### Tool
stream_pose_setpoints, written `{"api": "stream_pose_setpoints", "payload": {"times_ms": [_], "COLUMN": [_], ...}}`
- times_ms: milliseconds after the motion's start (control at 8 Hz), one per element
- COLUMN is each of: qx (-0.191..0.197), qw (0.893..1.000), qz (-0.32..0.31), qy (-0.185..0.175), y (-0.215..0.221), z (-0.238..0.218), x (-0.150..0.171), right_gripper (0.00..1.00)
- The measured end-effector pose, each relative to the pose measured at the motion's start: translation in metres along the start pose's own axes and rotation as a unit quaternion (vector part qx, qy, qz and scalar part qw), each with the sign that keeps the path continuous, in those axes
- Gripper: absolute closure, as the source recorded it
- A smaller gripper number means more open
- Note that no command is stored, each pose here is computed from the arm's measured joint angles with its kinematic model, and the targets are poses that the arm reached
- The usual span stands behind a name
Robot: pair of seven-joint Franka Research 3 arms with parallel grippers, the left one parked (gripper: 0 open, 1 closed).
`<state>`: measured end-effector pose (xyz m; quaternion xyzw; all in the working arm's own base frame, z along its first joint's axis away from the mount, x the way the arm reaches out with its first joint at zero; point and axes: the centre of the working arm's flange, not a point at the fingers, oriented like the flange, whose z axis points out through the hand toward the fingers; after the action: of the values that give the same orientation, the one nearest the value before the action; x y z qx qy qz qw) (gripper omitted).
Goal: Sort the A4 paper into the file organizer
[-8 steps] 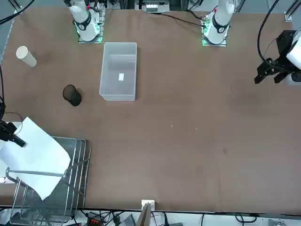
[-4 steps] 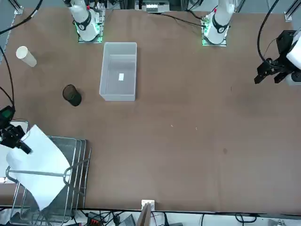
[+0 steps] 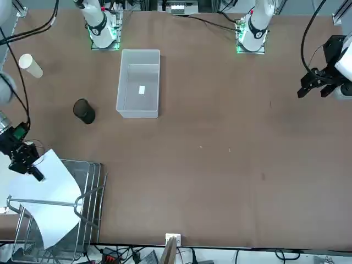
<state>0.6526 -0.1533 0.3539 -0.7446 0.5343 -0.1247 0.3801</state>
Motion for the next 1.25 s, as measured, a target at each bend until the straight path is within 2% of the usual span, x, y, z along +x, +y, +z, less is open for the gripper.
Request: {"api": "stream_pose_setpoints", "payload": {"times_ms": [375, 750, 1000, 1250], "qx": [-0.003, 0.017, 0.032, 0.041], "qw": [0.997, 0.989, 0.981, 0.975], "qz": [0.03, 0.077, 0.108, 0.136], "qy": [0.074, 0.129, 0.159, 0.173], "y": [0.001, -0.004, -0.006, -0.006], "z": [0.018, 0.019, 0.026, 0.037], "x": [-0.043, -0.059, -0.073, -0.085], "right_gripper": [0.99, 0.99, 0.99, 0.99]}}
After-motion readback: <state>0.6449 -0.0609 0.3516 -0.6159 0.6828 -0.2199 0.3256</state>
